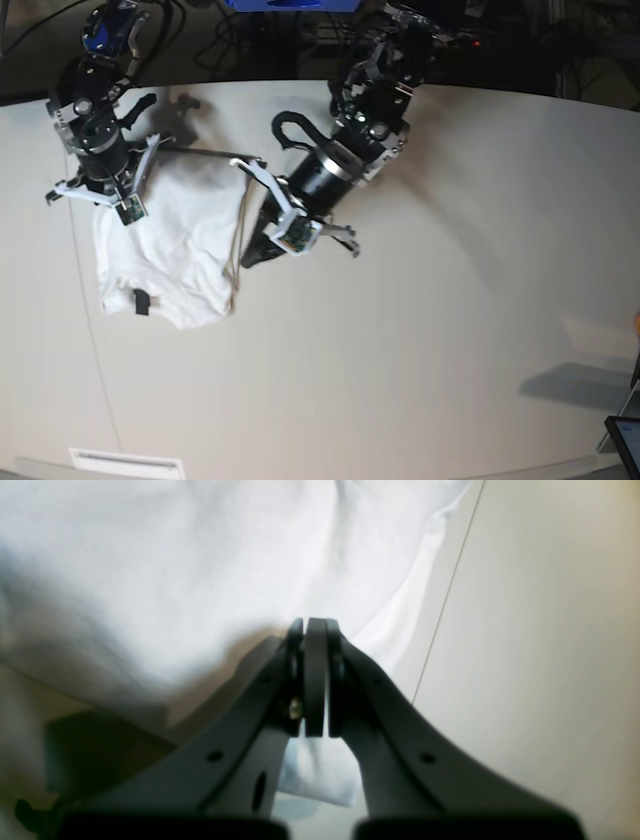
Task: Fold the T-shirt properly
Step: 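Press both grippers along the folded shirt's edges to square it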
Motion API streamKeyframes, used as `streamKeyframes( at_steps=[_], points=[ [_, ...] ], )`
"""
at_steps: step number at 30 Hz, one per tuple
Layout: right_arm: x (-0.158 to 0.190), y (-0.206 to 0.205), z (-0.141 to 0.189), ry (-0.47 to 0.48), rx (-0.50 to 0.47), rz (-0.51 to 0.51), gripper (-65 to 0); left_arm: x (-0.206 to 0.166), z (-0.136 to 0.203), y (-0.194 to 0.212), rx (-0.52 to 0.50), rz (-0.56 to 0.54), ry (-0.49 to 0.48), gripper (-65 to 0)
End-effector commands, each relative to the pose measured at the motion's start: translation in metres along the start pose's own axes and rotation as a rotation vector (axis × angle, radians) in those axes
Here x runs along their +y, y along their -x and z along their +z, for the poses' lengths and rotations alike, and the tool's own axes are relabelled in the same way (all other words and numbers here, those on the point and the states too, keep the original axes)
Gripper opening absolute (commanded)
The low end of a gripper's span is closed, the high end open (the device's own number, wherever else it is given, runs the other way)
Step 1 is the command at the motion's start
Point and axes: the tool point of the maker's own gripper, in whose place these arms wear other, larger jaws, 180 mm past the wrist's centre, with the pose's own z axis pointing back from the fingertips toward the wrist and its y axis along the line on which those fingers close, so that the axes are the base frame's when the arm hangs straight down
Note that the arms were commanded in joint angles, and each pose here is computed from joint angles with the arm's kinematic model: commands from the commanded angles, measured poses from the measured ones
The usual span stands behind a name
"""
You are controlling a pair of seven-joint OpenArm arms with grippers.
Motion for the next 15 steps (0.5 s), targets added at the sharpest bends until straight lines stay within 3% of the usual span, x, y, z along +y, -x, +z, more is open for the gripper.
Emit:
streamKeyframes(
  at_steps=[1, 8, 15],
  points=[
    [-0.006, -0.01, 0.002, 0.018, -0.043, -0.006, -65.0, -0.011, -0.007, -0.009, -0.044, 0.01, 0.027, -65.0],
    [-0.005, -0.011, 0.002, 0.016, -0.047, -0.007, -65.0, -0.069, -0.034, 0.03, -0.05, 0.092, 0.154, -65.0],
    [0.004, -0.005, -0.004, -0.021, -0.037, -0.031, -65.0, -0.054, -0.038, 0.06, 0.01, 0.098, 0.084, -65.0]
  ],
)
